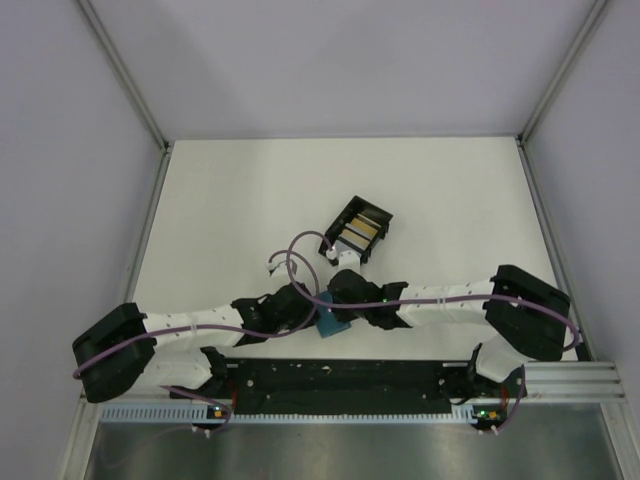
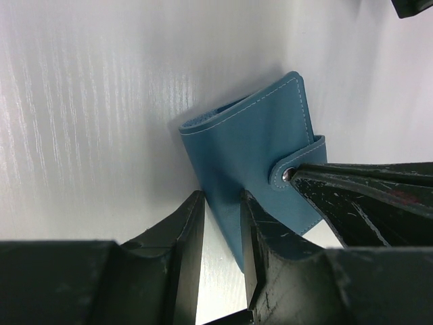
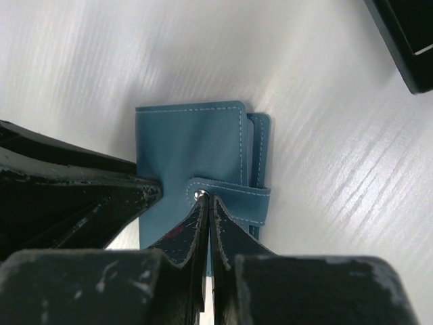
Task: Put the credit cards into the card holder
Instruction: Close the card holder at the center of the board.
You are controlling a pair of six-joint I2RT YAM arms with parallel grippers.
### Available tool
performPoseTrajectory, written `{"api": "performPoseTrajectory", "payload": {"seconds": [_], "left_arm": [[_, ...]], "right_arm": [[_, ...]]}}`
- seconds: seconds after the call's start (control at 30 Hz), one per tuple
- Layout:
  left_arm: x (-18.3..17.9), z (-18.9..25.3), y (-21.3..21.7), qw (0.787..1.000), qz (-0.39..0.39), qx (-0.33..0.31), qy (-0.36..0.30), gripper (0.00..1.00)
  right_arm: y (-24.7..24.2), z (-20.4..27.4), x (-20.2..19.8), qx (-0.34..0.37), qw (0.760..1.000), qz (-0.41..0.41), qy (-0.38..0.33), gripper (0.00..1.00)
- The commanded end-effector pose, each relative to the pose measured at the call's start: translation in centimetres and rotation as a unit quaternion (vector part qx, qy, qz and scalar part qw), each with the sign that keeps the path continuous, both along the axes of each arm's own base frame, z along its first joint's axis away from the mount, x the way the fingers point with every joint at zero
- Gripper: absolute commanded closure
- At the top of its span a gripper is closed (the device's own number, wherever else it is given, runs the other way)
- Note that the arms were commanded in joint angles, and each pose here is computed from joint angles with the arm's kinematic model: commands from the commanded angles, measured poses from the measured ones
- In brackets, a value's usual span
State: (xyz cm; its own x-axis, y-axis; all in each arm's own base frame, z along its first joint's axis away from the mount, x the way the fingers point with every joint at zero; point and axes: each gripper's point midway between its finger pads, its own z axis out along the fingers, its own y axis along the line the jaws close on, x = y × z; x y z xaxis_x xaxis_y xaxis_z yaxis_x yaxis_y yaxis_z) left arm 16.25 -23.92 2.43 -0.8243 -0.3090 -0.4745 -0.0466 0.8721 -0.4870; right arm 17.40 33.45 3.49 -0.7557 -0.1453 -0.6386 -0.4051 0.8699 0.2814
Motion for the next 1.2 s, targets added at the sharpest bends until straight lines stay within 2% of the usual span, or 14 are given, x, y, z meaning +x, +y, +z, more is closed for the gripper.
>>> {"api": "performPoseTrajectory", "payload": {"seconds": [0.0,0.47,0.67,1.03,1.17], "left_arm": [[0.7,1.1,-0.4,1.0,-0.005,-0.002,-0.02,0.67],[1.3,1.9,-0.6,0.999,-0.011,-0.002,-0.038,0.67],[1.3,1.8,-0.8,0.999,-0.014,-0.003,-0.039,0.67],[1.0,0.9,-0.6,1.0,-0.016,-0.001,-0.027,0.67],[1.1,1.2,-0.9,0.999,-0.021,-0.007,-0.032,0.67]], "right_arm": [[-2.3,-0.9,-0.5,-0.057,0.998,0.027,0.011,0.98],[0.2,1.6,1.0,-0.016,0.999,0.041,-0.004,0.96],[1.0,0.5,0.2,0.004,0.999,0.05,0.02,0.93],[-2.0,-3.9,-1.3,-0.062,0.995,0.025,0.07,0.93],[-2.1,-4.0,-2.1,-0.045,0.995,0.032,0.08,0.89]]}}
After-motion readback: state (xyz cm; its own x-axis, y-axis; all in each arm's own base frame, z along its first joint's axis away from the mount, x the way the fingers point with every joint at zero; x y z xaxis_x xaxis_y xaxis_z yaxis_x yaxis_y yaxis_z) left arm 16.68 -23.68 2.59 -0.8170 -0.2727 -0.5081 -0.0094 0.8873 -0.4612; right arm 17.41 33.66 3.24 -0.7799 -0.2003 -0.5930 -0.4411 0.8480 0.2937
